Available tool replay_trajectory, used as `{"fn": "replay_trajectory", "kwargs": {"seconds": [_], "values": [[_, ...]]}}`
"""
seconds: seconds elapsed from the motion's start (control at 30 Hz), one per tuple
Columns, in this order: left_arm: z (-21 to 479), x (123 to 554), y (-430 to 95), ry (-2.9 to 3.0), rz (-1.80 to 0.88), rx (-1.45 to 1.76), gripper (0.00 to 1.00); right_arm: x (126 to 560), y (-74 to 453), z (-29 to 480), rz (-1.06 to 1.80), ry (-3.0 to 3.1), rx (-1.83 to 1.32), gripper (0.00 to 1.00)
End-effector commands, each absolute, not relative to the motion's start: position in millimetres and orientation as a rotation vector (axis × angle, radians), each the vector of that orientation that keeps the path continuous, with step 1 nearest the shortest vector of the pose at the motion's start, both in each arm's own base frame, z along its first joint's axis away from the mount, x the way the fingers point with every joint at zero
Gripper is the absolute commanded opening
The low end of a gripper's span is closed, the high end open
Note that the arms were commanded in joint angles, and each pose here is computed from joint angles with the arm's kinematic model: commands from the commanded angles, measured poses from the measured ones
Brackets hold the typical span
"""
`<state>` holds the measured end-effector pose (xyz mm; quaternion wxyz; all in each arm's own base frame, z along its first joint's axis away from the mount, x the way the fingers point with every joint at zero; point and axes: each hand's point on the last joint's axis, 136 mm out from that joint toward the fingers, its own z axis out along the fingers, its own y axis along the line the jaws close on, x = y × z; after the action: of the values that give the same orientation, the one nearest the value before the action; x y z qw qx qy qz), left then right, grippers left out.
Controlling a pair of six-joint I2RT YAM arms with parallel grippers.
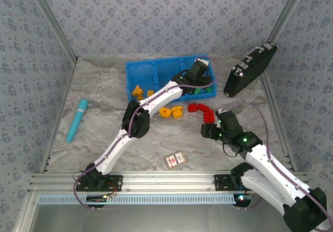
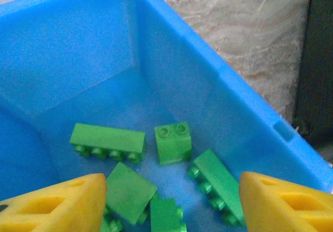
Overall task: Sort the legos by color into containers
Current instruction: Place the lego in the container, then pick up the lego from the center of the table.
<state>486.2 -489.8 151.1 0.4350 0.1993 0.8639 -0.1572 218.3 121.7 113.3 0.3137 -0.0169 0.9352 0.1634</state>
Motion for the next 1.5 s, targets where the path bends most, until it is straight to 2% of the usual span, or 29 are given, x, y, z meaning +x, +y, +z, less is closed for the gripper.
{"fn": "replay_trajectory", "kwargs": {"seconds": [0.0, 0.1, 0.23, 0.4, 0.43, 0.53, 0.67, 0.83, 1.07, 1.47], "values": [[247, 471, -466, 2.055, -0.427, 0.543, 0.70, 219, 161, 138, 0.495, 2.379, -0.381, 0.74], [281, 458, -431, 2.043, -0.426, 0.561, 0.72, 220, 185, 150, 0.624, 2.295, -0.462, 0.74], [313, 442, -353, 2.055, -0.424, 0.487, 0.78, 231, 202, 157, 0.598, 2.296, -0.544, 0.76], [318, 408, -241, 2.067, -0.415, 0.326, 0.85, 245, 245, 145, 0.507, 2.361, -0.805, 0.77], [319, 399, -216, 2.064, -0.392, 0.289, 0.86, 251, 254, 143, 0.500, 2.379, -0.830, 0.79], [325, 368, -154, 2.067, -0.325, 0.196, 0.88, 264, 279, 129, 0.522, 2.458, -0.913, 0.99], [342, 318, -101, 2.028, -0.271, 0.102, 0.90, 284, 309, 120, 0.500, 2.500, -0.992, 0.99], [350, 274, -73, 1.978, -0.231, 0.061, 0.94, 304, 329, 107, 0.416, 2.549, -1.017, 0.99], [328, 246, -64, 2.011, -0.185, 0.133, 0.98, 322, 339, 83, 0.193, 2.589, -1.050, 0.99], [286, 244, -54, 2.133, -0.079, 0.179, 1.00, 336, 324, 62, -0.021, 2.616, -1.006, 0.99]]}}
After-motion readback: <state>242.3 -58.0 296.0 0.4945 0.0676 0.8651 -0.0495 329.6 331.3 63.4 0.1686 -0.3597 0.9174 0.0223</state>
